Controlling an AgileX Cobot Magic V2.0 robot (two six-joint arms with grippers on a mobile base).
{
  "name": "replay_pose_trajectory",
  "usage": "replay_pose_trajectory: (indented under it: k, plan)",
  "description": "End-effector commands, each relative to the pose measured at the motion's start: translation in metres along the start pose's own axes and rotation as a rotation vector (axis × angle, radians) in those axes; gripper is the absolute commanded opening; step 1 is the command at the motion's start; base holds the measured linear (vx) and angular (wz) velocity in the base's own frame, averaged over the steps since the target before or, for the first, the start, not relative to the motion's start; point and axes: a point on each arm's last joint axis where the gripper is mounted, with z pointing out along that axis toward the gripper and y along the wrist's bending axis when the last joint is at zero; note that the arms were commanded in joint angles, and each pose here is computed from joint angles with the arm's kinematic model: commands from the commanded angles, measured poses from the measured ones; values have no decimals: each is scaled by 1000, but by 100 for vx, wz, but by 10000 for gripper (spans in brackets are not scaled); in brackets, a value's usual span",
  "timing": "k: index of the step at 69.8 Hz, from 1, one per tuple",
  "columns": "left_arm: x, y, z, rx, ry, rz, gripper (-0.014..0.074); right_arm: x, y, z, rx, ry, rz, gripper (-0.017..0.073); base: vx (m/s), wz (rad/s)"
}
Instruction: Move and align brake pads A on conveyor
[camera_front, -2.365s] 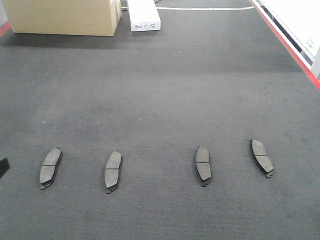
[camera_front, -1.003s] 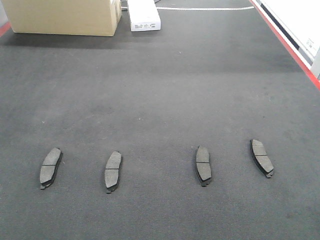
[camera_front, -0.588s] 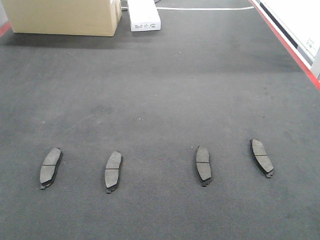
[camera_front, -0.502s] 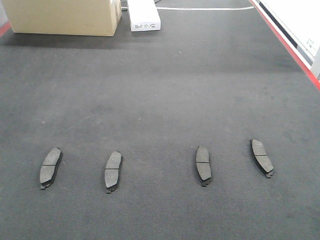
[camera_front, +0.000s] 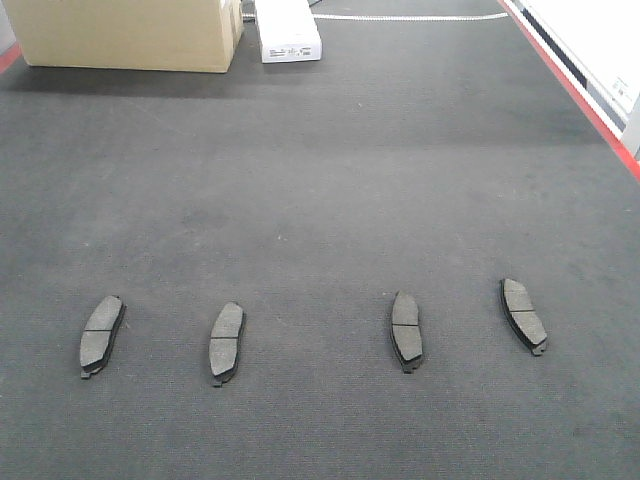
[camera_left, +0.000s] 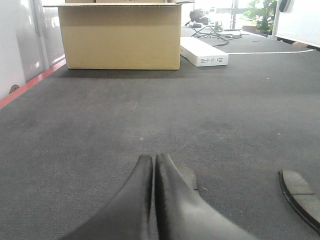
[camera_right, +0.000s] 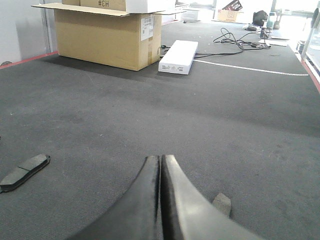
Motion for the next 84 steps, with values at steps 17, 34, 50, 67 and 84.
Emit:
replay_pose_trajectory:
  k: [17, 34, 50, 67, 84]
  plan:
    - [1, 0, 0, 5, -57, -7, -6, -5, -14, -1, 305, -60, 12, -10, 0, 0]
    - [1, 0, 0, 5, -57, -7, -6, 37, -18, 2, 478, -36, 30, -10, 0, 0]
    - [1, 0, 0, 5, -57, -7, -6, 77, -14, 10, 459, -55, 61, -10, 0, 0]
    - [1, 0, 0, 5, -57, -7, -6, 87, -10, 16, 374, -116, 59, -10, 0, 0]
    - [1, 0, 0, 5, -57, -7, -6, 86, -9, 17, 353, -124, 91, -10, 0, 0]
